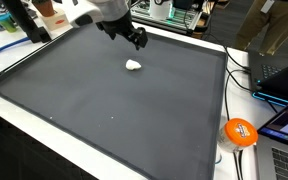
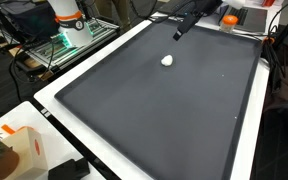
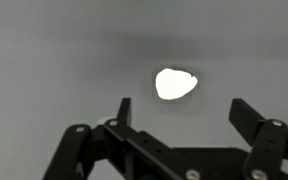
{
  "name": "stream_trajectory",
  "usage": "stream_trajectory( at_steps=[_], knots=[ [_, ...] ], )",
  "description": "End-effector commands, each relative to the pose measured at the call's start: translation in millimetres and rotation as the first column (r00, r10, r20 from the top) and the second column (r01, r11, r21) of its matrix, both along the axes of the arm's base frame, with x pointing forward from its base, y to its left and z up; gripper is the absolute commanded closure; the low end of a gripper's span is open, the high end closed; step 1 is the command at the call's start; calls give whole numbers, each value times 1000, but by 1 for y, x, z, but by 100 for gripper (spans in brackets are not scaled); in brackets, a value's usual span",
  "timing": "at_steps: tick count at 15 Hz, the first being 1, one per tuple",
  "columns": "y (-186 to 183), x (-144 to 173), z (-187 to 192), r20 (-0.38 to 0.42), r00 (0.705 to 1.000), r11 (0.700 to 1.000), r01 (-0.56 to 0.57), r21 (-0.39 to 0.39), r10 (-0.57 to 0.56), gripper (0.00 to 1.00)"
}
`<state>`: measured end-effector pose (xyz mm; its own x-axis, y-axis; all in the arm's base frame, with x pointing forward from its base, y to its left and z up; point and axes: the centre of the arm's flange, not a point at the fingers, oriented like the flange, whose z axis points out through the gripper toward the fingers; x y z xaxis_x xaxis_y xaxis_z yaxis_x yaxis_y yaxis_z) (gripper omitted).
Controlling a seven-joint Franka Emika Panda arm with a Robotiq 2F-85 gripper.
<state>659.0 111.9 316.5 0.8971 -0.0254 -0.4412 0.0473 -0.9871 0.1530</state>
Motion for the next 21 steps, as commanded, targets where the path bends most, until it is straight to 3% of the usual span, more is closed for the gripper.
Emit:
stream_trajectory(
  at_steps=[1, 2, 3, 8, 13, 21],
  knots=[
    [1, 32, -19, -143, 989, 999, 50, 6, -48, 0],
    [-1, 33, -24, -160, 985, 998, 66, 21, -62, 0],
    [-4, 4, -17, -110, 993, 999, 32, 1, -32, 0],
    [-2, 20, -38, -138, 986, 995, 99, 5, -98, 0],
    [-4, 34, -58, -159, 967, 979, 189, -75, -199, 0],
    [-1, 57, -90, -186, 960, 977, 205, -53, -211, 0]
  ],
)
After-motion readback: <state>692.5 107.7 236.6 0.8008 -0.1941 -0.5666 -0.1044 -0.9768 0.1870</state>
